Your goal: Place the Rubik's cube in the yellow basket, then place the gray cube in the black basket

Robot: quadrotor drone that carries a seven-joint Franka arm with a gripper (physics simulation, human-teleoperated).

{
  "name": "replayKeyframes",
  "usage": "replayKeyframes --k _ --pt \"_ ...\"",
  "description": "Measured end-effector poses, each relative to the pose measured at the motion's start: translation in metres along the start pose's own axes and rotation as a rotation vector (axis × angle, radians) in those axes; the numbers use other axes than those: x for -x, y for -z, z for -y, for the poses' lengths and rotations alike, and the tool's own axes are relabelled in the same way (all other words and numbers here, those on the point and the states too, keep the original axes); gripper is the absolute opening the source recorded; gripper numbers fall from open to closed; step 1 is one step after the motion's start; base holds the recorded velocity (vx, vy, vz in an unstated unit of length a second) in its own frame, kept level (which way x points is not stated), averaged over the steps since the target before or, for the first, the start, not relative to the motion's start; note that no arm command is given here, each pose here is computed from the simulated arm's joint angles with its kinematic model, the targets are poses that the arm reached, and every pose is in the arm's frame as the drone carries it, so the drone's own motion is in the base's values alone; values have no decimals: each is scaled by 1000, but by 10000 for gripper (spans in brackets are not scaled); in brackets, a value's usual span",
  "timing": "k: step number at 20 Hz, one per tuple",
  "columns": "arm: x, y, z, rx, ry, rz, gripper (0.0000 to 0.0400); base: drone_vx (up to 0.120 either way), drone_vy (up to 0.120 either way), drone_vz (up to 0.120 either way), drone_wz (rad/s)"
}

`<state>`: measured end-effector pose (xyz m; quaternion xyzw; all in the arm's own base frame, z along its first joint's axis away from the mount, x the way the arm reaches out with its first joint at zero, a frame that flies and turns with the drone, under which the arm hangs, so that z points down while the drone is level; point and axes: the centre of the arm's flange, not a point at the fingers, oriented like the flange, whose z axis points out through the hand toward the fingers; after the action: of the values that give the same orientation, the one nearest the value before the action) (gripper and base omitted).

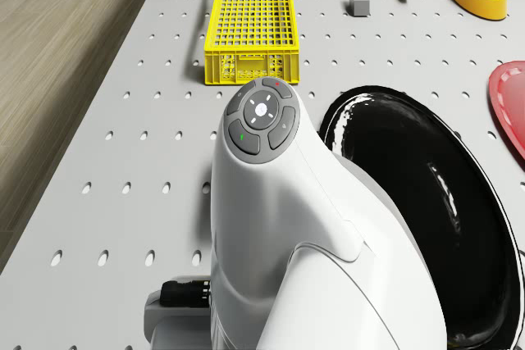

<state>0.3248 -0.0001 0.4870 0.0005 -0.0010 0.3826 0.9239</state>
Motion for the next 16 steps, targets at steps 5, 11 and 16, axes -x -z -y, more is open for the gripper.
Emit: replayKeyframes --k 5,11,16 --pt "0 0 0 0 0 0 325 120 120 0 0" --pt "0 0 0 0 0 0 325 120 47 0 0" --pt "0 0 0 0 0 0 325 120 0 0 0"
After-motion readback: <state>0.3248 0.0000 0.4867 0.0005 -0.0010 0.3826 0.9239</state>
